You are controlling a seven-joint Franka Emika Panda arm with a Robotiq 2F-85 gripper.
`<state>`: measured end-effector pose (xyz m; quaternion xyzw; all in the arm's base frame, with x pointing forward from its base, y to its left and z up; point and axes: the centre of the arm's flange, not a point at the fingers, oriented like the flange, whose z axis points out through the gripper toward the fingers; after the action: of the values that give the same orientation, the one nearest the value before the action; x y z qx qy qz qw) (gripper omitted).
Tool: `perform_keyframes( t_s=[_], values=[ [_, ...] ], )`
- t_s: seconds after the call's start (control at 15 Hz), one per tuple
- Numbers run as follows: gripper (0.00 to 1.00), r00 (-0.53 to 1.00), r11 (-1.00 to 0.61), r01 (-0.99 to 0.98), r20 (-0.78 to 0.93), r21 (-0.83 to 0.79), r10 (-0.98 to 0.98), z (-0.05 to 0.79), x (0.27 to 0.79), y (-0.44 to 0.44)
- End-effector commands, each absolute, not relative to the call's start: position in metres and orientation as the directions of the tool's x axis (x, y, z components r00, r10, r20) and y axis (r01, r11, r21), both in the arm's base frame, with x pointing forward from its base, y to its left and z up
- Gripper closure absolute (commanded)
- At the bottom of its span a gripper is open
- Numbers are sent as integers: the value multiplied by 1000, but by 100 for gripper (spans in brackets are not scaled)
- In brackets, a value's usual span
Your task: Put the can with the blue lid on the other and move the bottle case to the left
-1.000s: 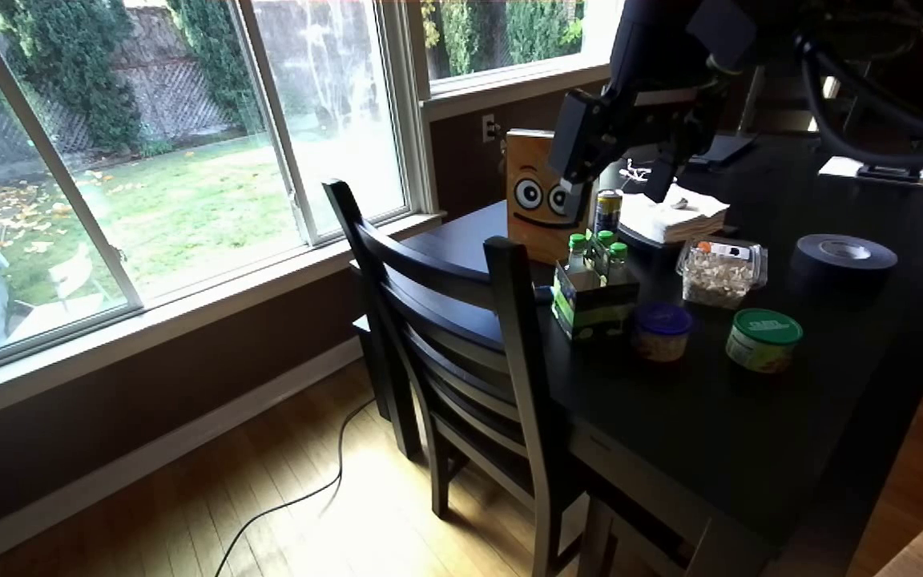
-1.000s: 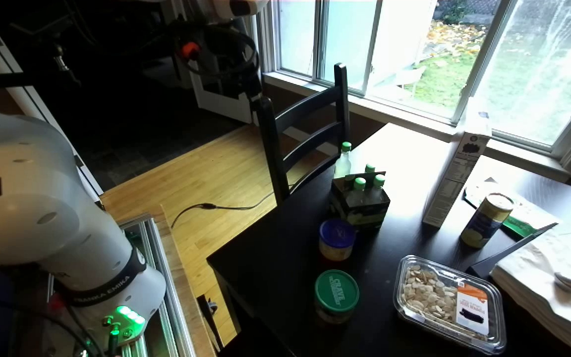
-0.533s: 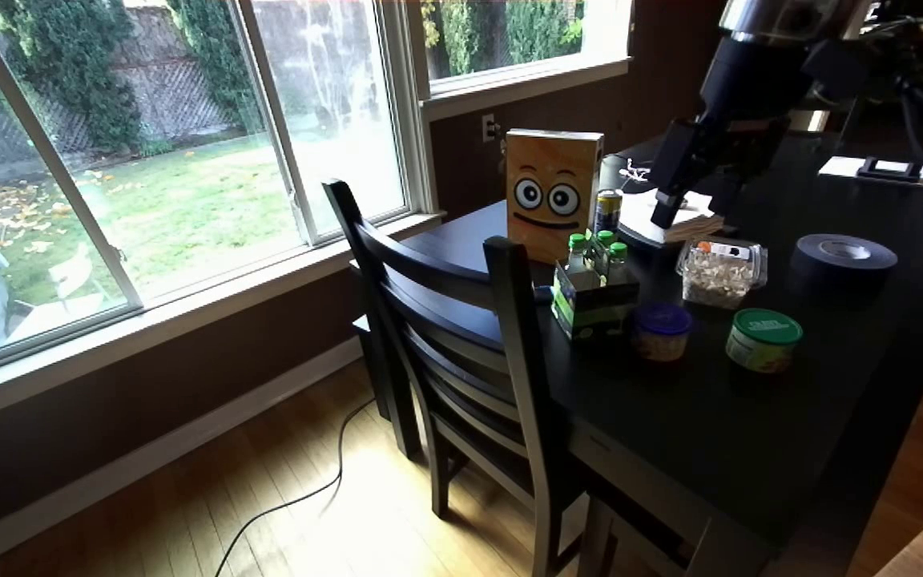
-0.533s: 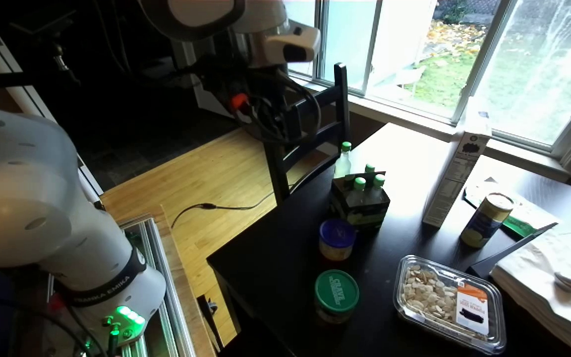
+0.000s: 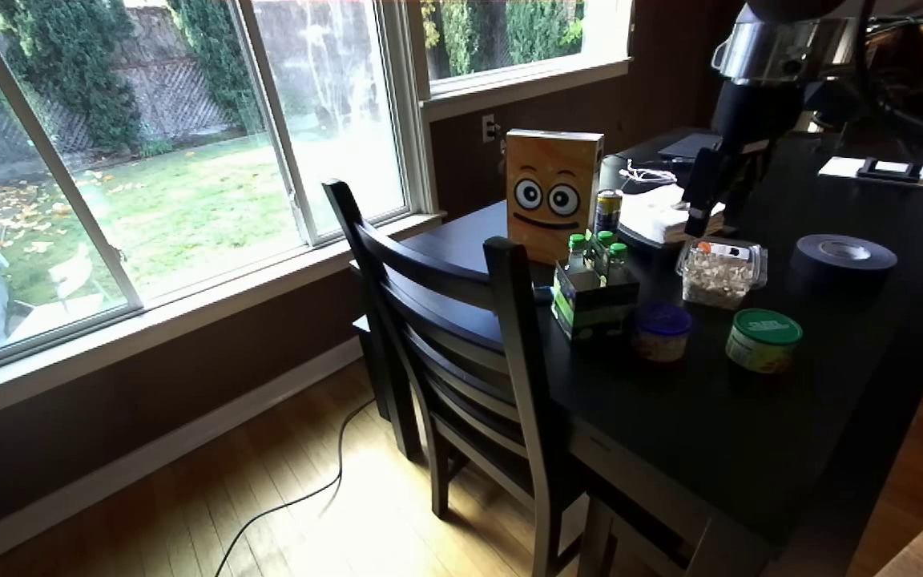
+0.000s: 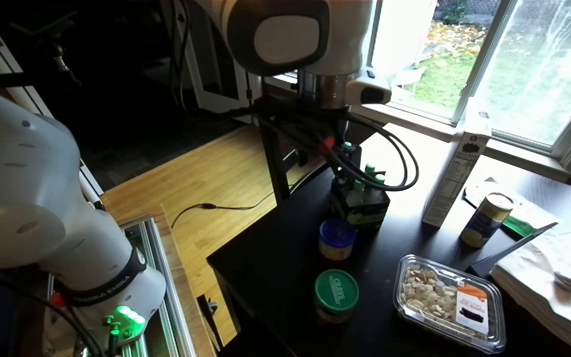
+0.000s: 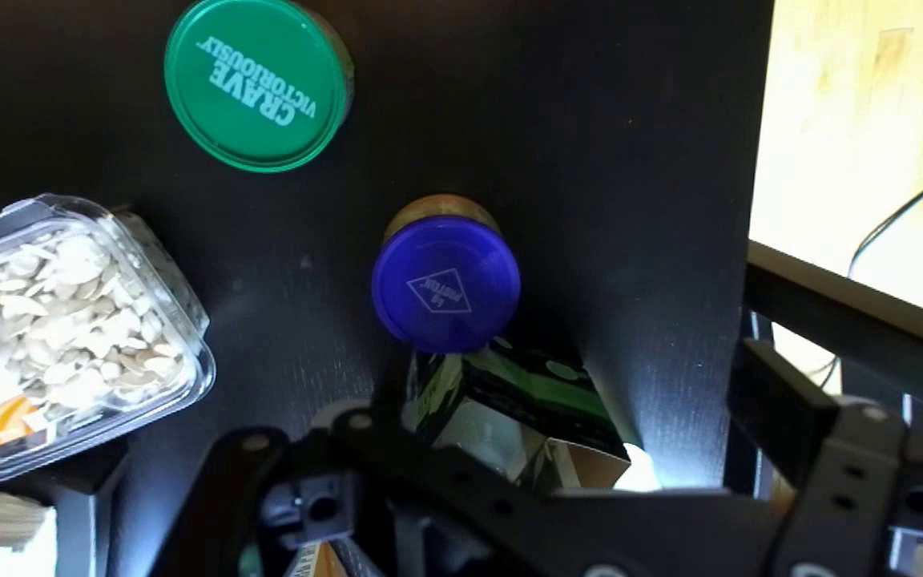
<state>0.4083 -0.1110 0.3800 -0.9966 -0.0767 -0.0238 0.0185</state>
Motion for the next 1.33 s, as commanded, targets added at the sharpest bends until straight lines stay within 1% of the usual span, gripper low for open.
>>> perform_keyframes(
  t_s=[0.0, 0.27, 0.33, 0.4, 0.47, 0.6, 0.87, 1.0, 1.27],
  values=[
    [0, 982, -982, 190, -12, 3, 190, 367, 465, -124],
    [0, 990, -991, 132, -48, -35, 133, 336, 484, -120],
    [0, 994, -993, 96, -47, -68, 100, 323, 487, -117],
    [0, 997, -993, 18, -75, -116, 27, 314, 488, -114],
    [0, 993, -993, 103, -48, -64, 107, 330, 470, -115],
    [0, 995, -994, 61, -73, -91, 68, 314, 474, -112],
    [0, 996, -995, 47, -77, -93, 54, 311, 478, -113],
    [0, 994, -999, 47, -100, -6, 48, 293, 493, -112],
    [0, 982, -995, 84, -174, 45, 75, 255, 511, -99]
  ],
)
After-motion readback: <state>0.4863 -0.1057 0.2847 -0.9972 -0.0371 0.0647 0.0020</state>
